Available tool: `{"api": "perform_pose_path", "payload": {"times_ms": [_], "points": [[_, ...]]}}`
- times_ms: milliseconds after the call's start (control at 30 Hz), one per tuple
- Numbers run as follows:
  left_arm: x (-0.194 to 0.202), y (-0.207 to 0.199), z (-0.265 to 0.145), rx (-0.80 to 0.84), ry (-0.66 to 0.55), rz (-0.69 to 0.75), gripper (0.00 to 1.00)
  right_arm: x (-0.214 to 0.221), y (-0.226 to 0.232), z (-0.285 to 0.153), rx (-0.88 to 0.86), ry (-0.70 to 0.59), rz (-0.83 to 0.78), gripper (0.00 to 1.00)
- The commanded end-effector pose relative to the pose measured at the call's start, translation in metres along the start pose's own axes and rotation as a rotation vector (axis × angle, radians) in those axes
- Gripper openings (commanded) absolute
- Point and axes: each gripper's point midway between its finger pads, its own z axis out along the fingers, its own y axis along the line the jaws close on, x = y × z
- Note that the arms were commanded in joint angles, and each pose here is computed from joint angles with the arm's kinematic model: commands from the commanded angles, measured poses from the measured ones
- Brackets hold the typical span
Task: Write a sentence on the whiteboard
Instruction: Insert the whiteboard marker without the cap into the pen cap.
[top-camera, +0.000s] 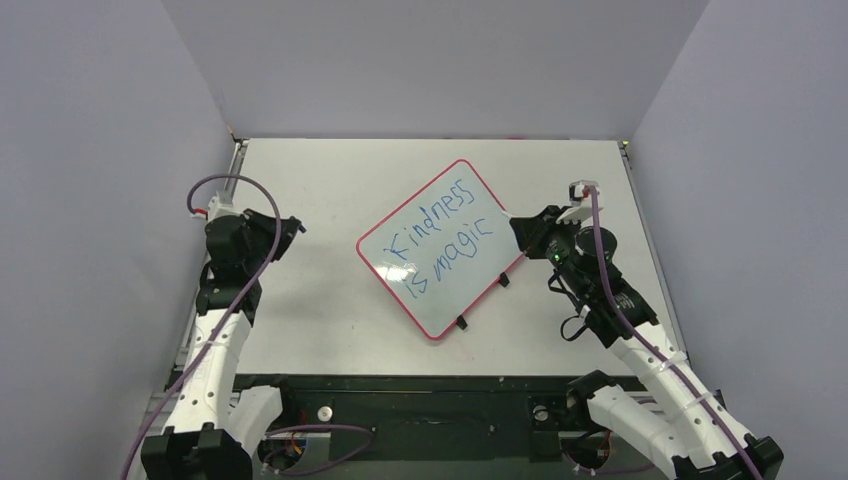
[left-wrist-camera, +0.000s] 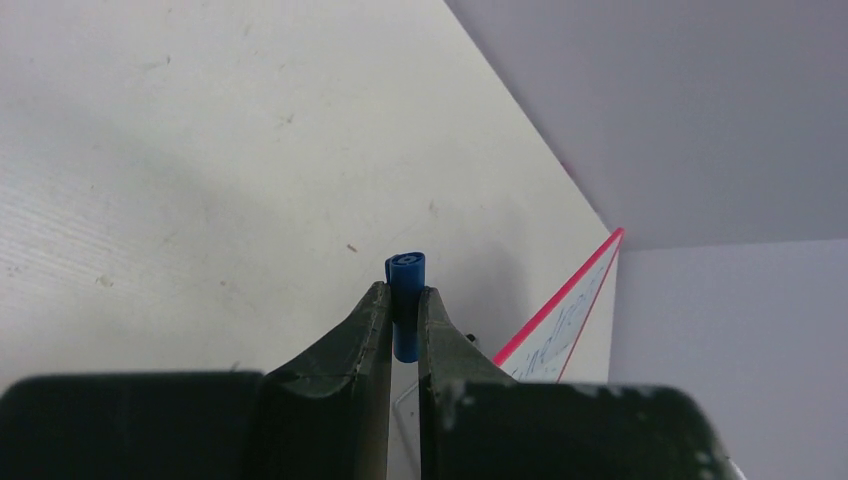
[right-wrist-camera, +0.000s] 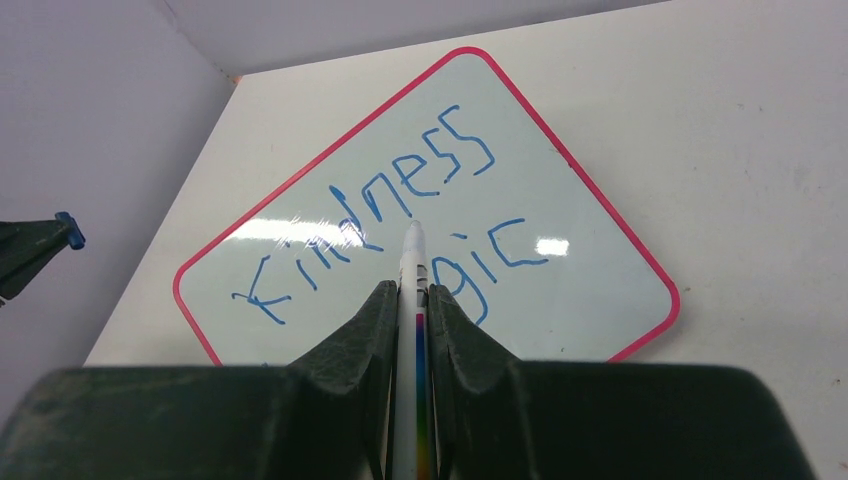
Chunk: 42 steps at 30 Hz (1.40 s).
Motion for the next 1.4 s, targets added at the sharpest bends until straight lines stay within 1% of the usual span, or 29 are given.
{"api": "perform_pose_path", "payload": {"times_ms": [0, 133, 233, 333, 400, 500, 533, 567, 600, 633, 667, 700, 767, 800, 833, 867, 900, 933, 967, 1000, 1133, 1233, 1367], "points": [[-0.022, -0.047, -0.002, 0.267, 0.026, 0.020, 0.00, -0.023, 0.009, -0.004, -0.019, -0.054, 0.009, 0.00], [-0.028, -0.063, 0.001, 0.367, 0.051, 0.029, 0.00, -0.023, 0.009, -0.004, -0.017, -0.053, 0.014, 0.00], [-0.031, -0.073, 0.002, 0.462, 0.086, -0.058, 0.00, -0.024, 0.010, -0.003, -0.020, -0.053, 0.015, 0.00], [-0.034, -0.067, 0.006, 0.429, 0.083, -0.154, 0.00, -0.025, 0.013, -0.001, -0.033, -0.058, 0.015, 0.00], [-0.040, -0.065, 0.006, 0.399, 0.044, -0.215, 0.00, -0.026, 0.016, 0.001, -0.049, -0.058, 0.015, 0.00], [-0.044, -0.073, -0.004, 0.397, 0.014, -0.287, 0.00, -0.028, 0.025, 0.006, -0.089, -0.053, 0.024, 0.00], [-0.048, -0.079, -0.008, 0.394, -0.013, -0.314, 0.00, -0.029, 0.028, 0.009, -0.103, -0.059, 0.028, 0.00], [-0.047, -0.079, -0.008, 0.359, -0.009, -0.337, 0.00, -0.029, 0.034, 0.009, -0.128, -0.054, 0.037, 0.00], [-0.041, -0.076, -0.007, 0.307, -0.006, -0.370, 0.00, -0.036, 0.040, 0.010, -0.155, -0.078, 0.040, 0.00], [-0.042, -0.084, -0.009, 0.304, -0.007, -0.380, 0.00, -0.037, 0.047, 0.010, -0.183, -0.076, 0.047, 0.00], [-0.031, -0.085, -0.008, 0.269, 0.016, -0.408, 0.00, -0.042, 0.053, 0.011, -0.206, -0.090, 0.048, 0.00], [-0.030, -0.089, -0.010, 0.261, 0.025, -0.427, 0.00, -0.042, 0.060, 0.010, -0.236, -0.088, 0.046, 0.00], [-0.010, -0.103, -0.013, 0.264, 0.092, -0.473, 0.00, -0.046, 0.074, 0.010, -0.285, -0.092, 0.036, 0.00], [-0.007, -0.106, -0.013, 0.254, 0.106, -0.520, 0.00, -0.049, 0.084, 0.009, -0.313, -0.096, 0.023, 0.00], [0.000, -0.113, -0.015, 0.258, 0.131, -0.535, 0.00, -0.051, 0.089, 0.008, -0.329, -0.101, 0.017, 0.00], [0.002, -0.115, -0.014, 0.247, 0.129, -0.570, 0.00, -0.053, 0.099, 0.006, -0.359, -0.104, 0.002, 0.00], [0.011, -0.123, -0.018, 0.254, 0.153, -0.574, 0.00, -0.054, 0.105, 0.005, -0.376, -0.109, -0.006, 0.00], [0.012, -0.122, -0.016, 0.234, 0.139, -0.606, 0.00, -0.055, 0.114, 0.003, -0.402, -0.109, -0.023, 0.00], [0.020, -0.129, -0.019, 0.238, 0.162, -0.614, 0.00, -0.057, 0.119, 0.001, -0.417, -0.116, -0.031, 0.00], [0.021, -0.132, -0.019, 0.235, 0.150, -0.639, 0.00, -0.058, 0.128, -0.001, -0.443, -0.118, -0.044, 0.00], [0.039, -0.150, -0.021, 0.257, 0.193, -0.686, 0.00, -0.061, 0.147, -0.005, -0.501, -0.126, -0.058, 0.00], [0.056, -0.165, -0.025, 0.284, 0.252, -0.707, 0.00, -0.063, 0.156, -0.007, -0.538, -0.132, -0.056, 0.00], [0.067, -0.173, -0.023, 0.269, 0.268, -0.745, 0.00, -0.059, 0.162, -0.007, -0.560, -0.120, -0.060, 0.00]]}}
